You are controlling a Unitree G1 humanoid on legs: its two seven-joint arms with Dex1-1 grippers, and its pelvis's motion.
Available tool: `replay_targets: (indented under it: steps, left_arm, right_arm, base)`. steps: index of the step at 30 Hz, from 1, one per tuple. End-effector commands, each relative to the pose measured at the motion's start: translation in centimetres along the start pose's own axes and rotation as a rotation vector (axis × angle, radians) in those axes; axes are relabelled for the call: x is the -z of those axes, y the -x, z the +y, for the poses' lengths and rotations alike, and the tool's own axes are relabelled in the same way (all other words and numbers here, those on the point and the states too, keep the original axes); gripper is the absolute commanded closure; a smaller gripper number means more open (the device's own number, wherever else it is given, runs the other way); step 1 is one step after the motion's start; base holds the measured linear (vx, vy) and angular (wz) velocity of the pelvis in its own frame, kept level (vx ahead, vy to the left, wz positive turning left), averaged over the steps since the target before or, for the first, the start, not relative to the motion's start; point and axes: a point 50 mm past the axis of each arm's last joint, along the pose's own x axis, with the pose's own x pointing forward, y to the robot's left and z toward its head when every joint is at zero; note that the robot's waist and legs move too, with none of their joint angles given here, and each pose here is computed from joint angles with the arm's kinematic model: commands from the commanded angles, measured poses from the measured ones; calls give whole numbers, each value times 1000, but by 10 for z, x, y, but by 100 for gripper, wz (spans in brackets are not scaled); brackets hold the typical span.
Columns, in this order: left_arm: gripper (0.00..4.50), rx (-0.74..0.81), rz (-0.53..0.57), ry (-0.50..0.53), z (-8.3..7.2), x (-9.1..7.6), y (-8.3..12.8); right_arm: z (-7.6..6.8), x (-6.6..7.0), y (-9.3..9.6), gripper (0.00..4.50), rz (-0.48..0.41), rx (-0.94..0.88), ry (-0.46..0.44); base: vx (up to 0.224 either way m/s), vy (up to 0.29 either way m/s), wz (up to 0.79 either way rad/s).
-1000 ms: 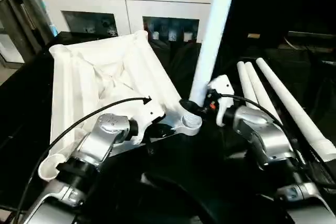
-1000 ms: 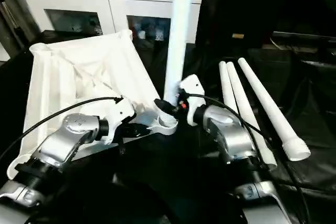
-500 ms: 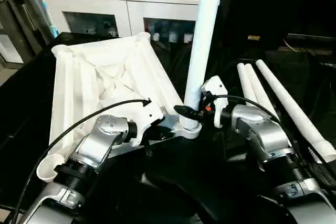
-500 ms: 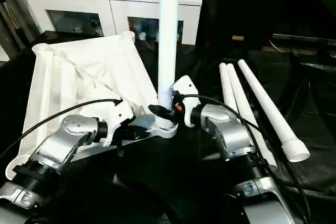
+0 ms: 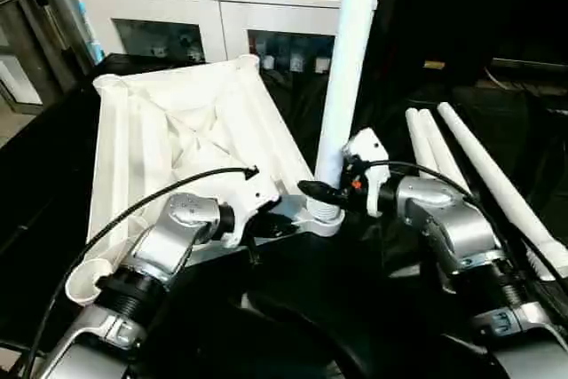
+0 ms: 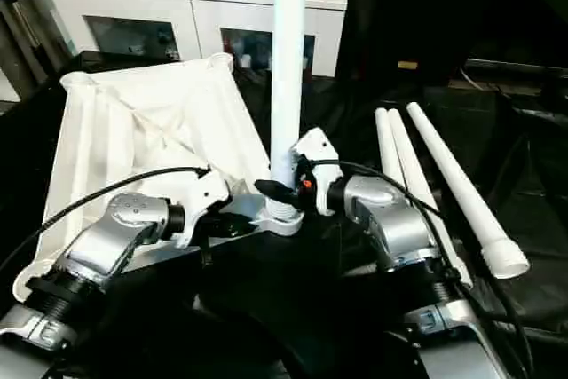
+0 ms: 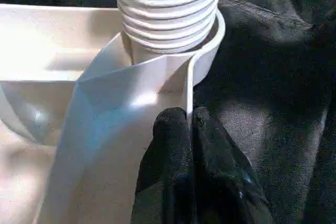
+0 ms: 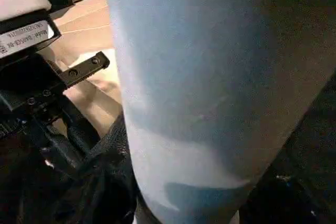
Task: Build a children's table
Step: Insert table leg to table base
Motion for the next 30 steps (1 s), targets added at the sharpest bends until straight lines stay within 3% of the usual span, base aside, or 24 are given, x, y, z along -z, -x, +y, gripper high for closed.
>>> replay_targets:
  steps: [1,19,30]
  left_arm:
    - [450,26,15,18,-2,4,-3]
    - [450,4,19,8,1,3,-3]
    - [450,20,-3,-3,-1,1,-4]
  right_arm:
    - [6,32,2,259,139,-27,-89]
    - [8,27,16,260,140,-51,-82]
    - [5,24,16,260,93,4,-83]
  base:
    - [0,0,0]
    - [0,0,0]
    - [0,0,0]
